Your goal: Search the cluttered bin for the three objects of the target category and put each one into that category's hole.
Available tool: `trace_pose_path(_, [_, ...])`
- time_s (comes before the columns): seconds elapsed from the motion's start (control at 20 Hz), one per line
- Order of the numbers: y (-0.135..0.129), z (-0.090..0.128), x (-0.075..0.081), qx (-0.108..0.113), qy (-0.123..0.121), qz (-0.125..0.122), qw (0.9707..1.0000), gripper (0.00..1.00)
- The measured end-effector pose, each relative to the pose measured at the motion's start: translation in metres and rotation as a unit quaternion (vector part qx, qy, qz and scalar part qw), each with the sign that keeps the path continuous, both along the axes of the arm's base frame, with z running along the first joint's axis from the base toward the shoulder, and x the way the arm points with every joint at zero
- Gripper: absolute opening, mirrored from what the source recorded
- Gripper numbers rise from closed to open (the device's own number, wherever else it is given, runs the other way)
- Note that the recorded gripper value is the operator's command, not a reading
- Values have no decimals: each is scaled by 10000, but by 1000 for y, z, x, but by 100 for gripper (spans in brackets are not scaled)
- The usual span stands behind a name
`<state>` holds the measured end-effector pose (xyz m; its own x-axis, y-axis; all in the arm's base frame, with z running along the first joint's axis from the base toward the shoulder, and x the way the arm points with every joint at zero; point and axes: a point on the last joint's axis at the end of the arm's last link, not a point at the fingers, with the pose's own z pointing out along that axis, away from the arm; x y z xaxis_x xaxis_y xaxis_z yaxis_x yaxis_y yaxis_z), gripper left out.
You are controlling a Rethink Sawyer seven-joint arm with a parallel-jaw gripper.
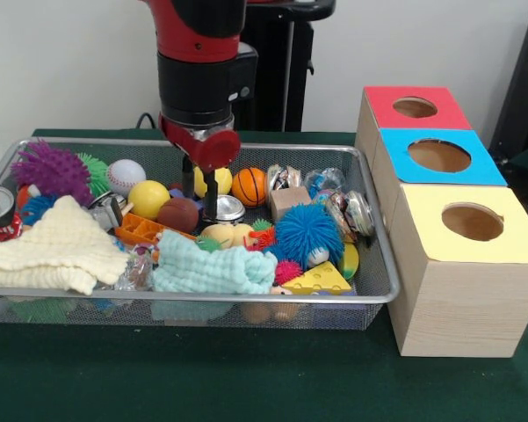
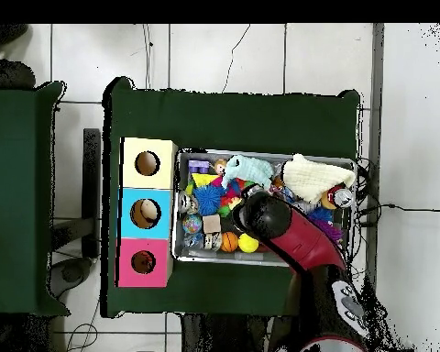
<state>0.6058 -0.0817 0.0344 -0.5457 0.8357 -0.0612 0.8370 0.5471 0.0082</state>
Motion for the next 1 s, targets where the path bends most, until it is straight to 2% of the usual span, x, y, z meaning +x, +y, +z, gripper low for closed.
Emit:
trace_pose_path(0.2, [15,-15,-3,97,92,35,9999,100])
trace_pose_path(0.4, [26,-27,-1,193,85,28,9998,100])
trace_pose_path(1.0, [44,-34,3,400,59,19,9992,100])
